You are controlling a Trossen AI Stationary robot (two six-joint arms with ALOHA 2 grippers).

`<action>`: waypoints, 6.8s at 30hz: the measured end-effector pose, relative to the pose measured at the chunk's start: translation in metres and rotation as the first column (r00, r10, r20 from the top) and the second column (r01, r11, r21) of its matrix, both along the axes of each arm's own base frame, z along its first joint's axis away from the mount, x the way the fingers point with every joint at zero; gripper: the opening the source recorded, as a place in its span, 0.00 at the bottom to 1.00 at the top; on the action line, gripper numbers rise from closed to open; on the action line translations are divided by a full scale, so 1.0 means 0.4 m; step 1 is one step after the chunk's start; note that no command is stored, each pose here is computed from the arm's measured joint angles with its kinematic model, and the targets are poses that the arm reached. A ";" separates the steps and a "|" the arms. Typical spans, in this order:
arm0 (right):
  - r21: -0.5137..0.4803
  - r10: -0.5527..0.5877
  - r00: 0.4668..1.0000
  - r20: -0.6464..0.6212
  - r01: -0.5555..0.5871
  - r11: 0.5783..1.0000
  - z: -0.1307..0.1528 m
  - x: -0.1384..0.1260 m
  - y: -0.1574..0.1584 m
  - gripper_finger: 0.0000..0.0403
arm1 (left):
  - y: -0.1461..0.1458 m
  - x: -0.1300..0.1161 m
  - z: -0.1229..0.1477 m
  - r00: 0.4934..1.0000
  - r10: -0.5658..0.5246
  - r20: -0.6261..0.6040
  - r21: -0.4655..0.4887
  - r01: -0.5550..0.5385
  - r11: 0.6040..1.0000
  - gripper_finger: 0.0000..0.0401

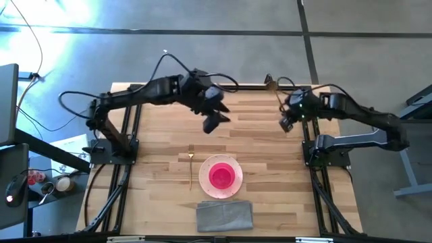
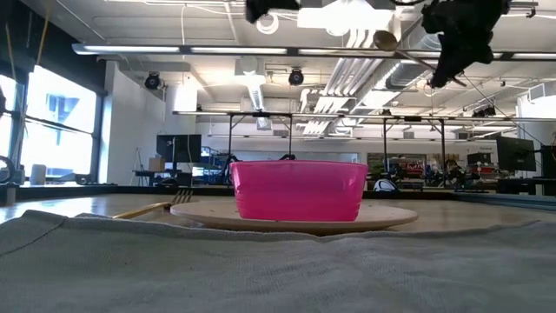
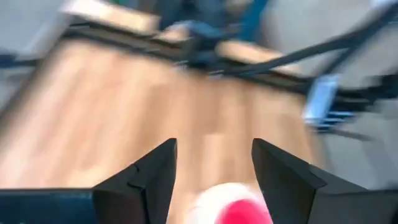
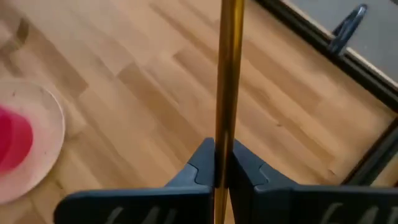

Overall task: Set table place
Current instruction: Put the gold spoon into the pink bowl, then adjust the white plate

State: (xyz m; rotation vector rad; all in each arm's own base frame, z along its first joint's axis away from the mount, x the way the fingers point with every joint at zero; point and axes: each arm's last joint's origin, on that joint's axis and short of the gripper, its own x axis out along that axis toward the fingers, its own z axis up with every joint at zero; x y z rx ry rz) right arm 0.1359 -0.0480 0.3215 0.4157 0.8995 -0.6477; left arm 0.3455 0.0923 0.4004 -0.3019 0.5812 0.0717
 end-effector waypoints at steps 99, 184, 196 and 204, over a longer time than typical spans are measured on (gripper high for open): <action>0.755 0.745 0.522 -0.415 -0.259 0.602 -0.383 0.586 0.336 0.01 | -0.055 -0.290 0.052 0.747 0.528 -0.403 0.383 -0.386 0.839 0.50; -0.344 0.277 0.604 0.747 -0.005 0.939 -0.380 -0.116 0.032 0.00 | -0.135 -0.605 -0.624 0.769 0.508 0.387 -0.110 -0.509 0.854 0.00; -0.251 0.172 0.612 0.772 0.044 0.967 -0.369 -0.124 0.023 0.00 | -0.136 -0.605 -0.623 0.769 0.509 0.387 -0.114 -0.507 0.854 0.01; -0.110 0.109 0.807 0.581 -0.055 0.992 -0.231 -0.105 0.028 0.00 | -0.136 -0.604 -0.624 0.771 0.509 0.383 -0.127 -0.502 0.855 0.01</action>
